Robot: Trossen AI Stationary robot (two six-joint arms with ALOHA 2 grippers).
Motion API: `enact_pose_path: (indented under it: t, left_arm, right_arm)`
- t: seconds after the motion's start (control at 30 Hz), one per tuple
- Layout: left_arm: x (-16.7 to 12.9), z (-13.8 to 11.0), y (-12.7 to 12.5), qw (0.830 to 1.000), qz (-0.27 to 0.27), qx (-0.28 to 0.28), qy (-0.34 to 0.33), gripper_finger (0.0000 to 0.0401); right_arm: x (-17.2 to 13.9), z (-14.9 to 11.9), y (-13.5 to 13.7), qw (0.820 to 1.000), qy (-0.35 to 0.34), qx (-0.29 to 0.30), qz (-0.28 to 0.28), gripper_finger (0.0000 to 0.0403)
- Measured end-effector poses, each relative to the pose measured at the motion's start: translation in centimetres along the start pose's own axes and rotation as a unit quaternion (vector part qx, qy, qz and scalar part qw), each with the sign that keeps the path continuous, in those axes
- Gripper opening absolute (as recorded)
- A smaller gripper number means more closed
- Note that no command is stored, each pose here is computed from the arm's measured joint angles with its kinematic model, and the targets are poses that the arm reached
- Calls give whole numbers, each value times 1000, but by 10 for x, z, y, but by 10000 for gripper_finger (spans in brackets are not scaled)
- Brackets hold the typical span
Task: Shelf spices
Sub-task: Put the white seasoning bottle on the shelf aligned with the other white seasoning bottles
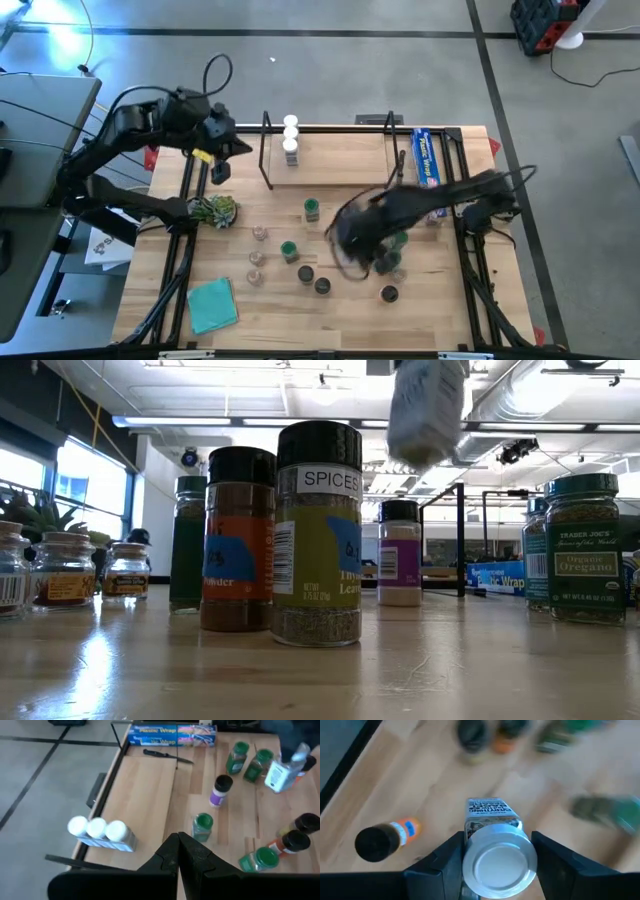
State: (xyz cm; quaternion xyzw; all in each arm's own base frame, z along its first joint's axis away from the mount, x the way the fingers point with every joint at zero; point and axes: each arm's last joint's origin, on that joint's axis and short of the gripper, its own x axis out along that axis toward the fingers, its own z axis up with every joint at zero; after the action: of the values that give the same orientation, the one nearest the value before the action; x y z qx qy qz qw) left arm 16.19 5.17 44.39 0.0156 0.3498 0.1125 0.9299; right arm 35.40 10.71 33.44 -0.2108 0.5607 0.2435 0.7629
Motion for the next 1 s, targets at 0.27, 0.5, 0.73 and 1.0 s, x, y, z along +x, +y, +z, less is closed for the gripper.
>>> enact_pose_path:
  t: [0.27,0.5,0.73,1.0]
  left_arm:
    - [12,-30,-15,999,-24,-20,-5,0]
    - [18,-38,-21,999,-34,-20,-9,0]
    - [23,-41,-21,999,-31,-18,0,0]
    - [24,-42,-21,999,-26,-18,1,0]
  right_arm:
    - [84,27,12,978,107,-163,73,188]
    - [103,29,3,961,119,-241,59,188]
    - [103,26,-20,967,100,-230,39,188]
    - [103,25,-28,971,91,-218,31,237]
